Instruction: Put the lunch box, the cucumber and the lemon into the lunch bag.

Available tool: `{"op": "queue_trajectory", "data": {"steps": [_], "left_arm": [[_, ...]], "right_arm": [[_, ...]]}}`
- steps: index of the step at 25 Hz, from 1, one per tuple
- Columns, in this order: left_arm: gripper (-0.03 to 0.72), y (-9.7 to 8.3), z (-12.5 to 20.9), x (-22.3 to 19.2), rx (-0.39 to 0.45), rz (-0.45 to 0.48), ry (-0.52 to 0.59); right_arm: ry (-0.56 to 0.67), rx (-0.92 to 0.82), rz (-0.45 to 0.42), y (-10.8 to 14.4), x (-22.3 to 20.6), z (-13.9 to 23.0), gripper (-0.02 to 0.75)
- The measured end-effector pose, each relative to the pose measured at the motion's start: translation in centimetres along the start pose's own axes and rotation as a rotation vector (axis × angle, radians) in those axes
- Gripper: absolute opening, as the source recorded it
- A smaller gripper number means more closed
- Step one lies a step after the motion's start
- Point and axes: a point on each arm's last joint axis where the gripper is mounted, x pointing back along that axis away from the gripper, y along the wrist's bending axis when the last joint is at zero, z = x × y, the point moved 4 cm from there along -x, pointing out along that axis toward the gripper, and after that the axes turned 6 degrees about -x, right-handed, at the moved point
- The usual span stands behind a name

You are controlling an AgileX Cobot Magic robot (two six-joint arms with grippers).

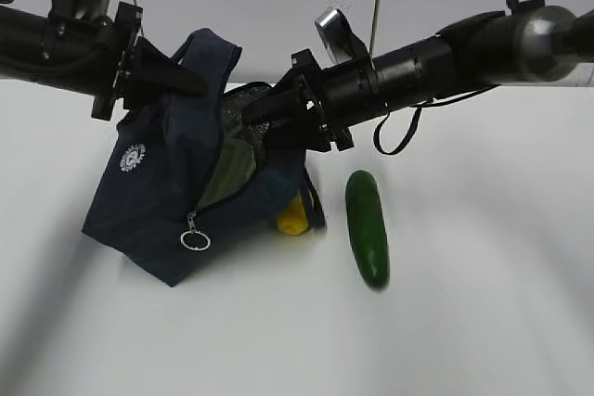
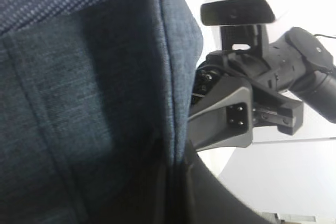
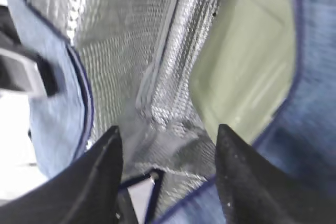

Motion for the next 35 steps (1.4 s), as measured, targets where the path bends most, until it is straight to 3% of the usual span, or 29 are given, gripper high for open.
{"op": "queue_trajectory", "data": {"steps": [11, 17, 23, 29, 35], "left_arm": [[-0.010, 2.0, 0.5, 1.8, 0.034, -0.082, 0.050], [-0.008, 2.7, 0.6, 2.5, 0.050, -0.112, 0.061], [-0.007, 3.8, 0.6, 3.8, 0.098, -0.150, 0.062], [-0.001, 4.3, 0.8, 5.2, 0.143, -0.153, 0.083], [0.006, 5.2, 0.9, 6.6, 0.175, -0.177, 0.084]], "right_arm": [[0.082, 0.087, 0.258, 1.7, 1.9, -1.9, 0.424], [0.112, 0.127, 0.541, 2.2, 3.4, -2.1, 0.424], [0.118, 0.143, 0.751, 2.9, 4.2, -1.3, 0.424], [0.123, 0.126, 0.882, 3.0, 3.4, -0.3, 0.424], [0.169, 0.030, 0.944, 0.7, 2.9, 1.5, 0.424]]}}
